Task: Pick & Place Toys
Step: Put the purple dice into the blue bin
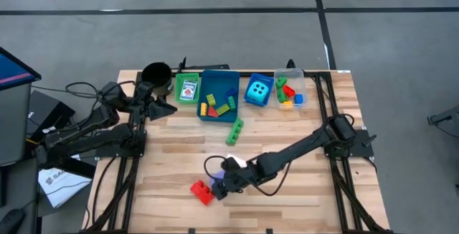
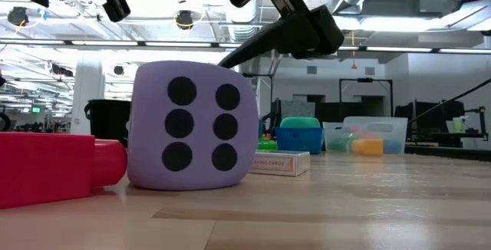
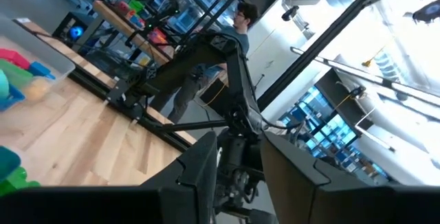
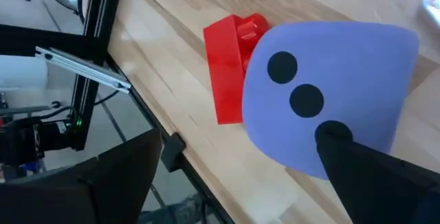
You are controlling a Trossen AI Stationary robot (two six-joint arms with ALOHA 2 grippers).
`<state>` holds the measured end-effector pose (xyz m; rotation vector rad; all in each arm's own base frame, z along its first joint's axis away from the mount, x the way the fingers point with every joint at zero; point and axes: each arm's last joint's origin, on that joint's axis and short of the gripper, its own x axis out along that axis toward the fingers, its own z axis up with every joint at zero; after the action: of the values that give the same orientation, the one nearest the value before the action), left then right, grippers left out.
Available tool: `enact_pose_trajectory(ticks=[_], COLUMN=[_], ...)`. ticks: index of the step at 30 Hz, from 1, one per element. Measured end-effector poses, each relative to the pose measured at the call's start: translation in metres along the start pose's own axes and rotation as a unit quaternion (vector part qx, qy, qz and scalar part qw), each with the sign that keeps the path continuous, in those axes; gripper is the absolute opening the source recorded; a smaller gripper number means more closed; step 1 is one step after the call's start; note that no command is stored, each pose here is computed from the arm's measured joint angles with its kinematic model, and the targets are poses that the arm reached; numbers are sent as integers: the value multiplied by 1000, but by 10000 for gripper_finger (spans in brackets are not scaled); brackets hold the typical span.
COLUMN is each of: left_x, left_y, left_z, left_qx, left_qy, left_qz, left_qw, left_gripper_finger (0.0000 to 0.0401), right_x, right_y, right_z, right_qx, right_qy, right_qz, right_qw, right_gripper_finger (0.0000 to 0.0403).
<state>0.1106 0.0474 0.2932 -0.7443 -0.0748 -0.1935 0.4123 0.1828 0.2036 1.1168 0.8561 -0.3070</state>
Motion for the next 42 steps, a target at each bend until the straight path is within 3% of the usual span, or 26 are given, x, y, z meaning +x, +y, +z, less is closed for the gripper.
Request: enact_pose_trajectory(ticks=[5,8,12,17,23,33,42], left_x=[0,0,0,2,5,7,7], left_y=[0,0,0,3,7,9,9], left_z=[0,0,0,0,-1,-1,-1], left_qx=[5,5,4,0,-9,-13,-13], left_qy=[0,1,1,4,11,14,14], left_qz=[1,1,1,5,13,17,16], left_qw=[1000,1000,1000,1000,1000,1000,1000], left_gripper_finger=[108,108,108,108,108,108,108], right_x=[-4,-5,-13,-30,-43,-40,-39], right_y=[-10,-25,-43,-27,-5,-6,-11], right_z=[1,-2,-4,-2,7,20,35], right_qx=[8,10,28,-23,-25,-16,-62], right_qy=[40,75,95,93,63,56,63], right_qz=[-55,-120,-237,-231,-205,-196,-202], right_qw=[998,990,966,968,976,979,975], right_gripper_finger=[388,388,388,388,388,388,388])
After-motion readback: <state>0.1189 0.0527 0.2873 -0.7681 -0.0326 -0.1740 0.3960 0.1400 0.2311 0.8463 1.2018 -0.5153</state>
